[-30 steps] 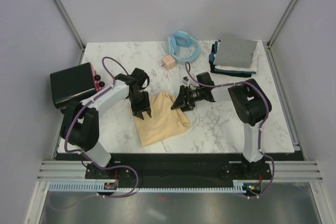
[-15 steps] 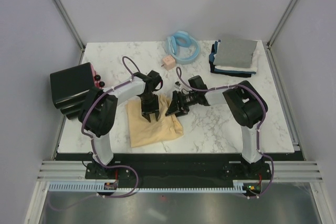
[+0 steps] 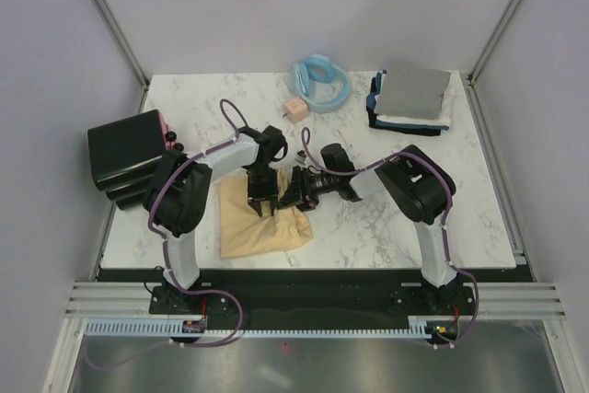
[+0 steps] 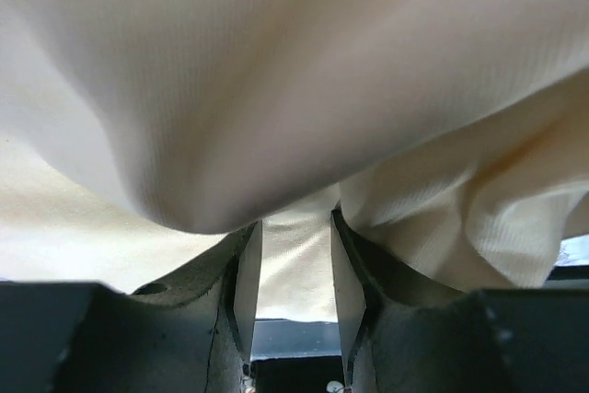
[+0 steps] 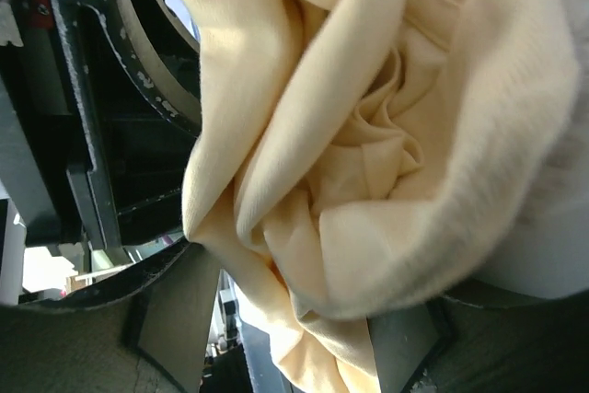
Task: Fold and stack the t-shirts
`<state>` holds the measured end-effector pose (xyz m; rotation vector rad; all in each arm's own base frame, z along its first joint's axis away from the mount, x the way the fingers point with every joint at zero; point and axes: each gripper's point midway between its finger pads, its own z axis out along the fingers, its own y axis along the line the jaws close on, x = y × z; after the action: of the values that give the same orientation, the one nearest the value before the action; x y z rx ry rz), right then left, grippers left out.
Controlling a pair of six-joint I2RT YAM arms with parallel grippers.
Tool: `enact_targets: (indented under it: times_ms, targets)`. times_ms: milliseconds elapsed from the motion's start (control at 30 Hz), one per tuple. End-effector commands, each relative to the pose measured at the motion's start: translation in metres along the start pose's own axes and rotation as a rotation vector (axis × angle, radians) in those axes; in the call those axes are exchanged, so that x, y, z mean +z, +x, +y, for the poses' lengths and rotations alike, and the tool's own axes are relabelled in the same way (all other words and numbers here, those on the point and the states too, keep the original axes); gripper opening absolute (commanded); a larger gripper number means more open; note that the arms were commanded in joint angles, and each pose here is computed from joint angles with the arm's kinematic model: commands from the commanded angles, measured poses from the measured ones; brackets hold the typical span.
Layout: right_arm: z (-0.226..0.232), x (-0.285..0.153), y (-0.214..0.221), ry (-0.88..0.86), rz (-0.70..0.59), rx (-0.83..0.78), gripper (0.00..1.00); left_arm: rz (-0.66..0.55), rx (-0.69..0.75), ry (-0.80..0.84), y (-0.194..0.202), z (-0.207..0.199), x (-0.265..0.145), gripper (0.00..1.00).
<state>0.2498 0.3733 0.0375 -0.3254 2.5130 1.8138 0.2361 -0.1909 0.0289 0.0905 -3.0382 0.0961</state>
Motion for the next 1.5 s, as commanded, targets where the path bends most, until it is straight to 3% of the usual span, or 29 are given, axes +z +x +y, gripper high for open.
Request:
enact_targets:
  times_ms: [0,100,167,200,233,367,700,900,1067,1467]
  targets:
    - [-0.003,0.021,0.009,0.031,0.018,-0.035,0.66,-0.049,0.045,0.021,-0.013,-0.009,-0.004,0.42]
    - [-0.008,0.02,0.011,0.081,0.025,-0.056,0.64,-0.052,0.05,0.023,-0.013,-0.009,-0.005,0.42]
    - [-0.012,0.016,0.013,0.123,0.035,-0.077,0.53,-0.056,0.051,0.024,-0.014,-0.01,-0.006,0.42]
    - [-0.014,0.014,0.012,0.143,0.026,-0.086,0.47,-0.057,0.054,0.023,-0.014,-0.009,-0.006,0.42]
    - [-0.014,0.012,0.014,0.159,0.029,-0.081,0.28,-0.062,0.054,0.024,-0.014,-0.009,-0.007,0.42]
    - [-0.014,0.004,0.011,0.217,-0.001,-0.105,0.05,-0.067,0.06,0.029,-0.015,-0.01,-0.009,0.42]
    - [0.004,-0.019,-0.003,0.329,-0.054,-0.188,0.0,-0.11,0.064,0.031,-0.019,-0.01,-0.02,0.42]
    - [-0.001,-0.045,-0.023,0.522,-0.012,-0.264,0.0,-0.209,0.042,0.013,-0.027,-0.001,-0.047,0.43]
    - [0.009,-0.077,-0.058,0.645,-0.03,-0.343,0.0,-0.274,0.012,-0.04,-0.029,0.018,-0.068,0.44]
    - [0.009,-0.172,-0.12,0.952,-0.162,-0.364,0.0,-0.317,0.02,-0.052,-0.025,0.036,-0.088,0.43]
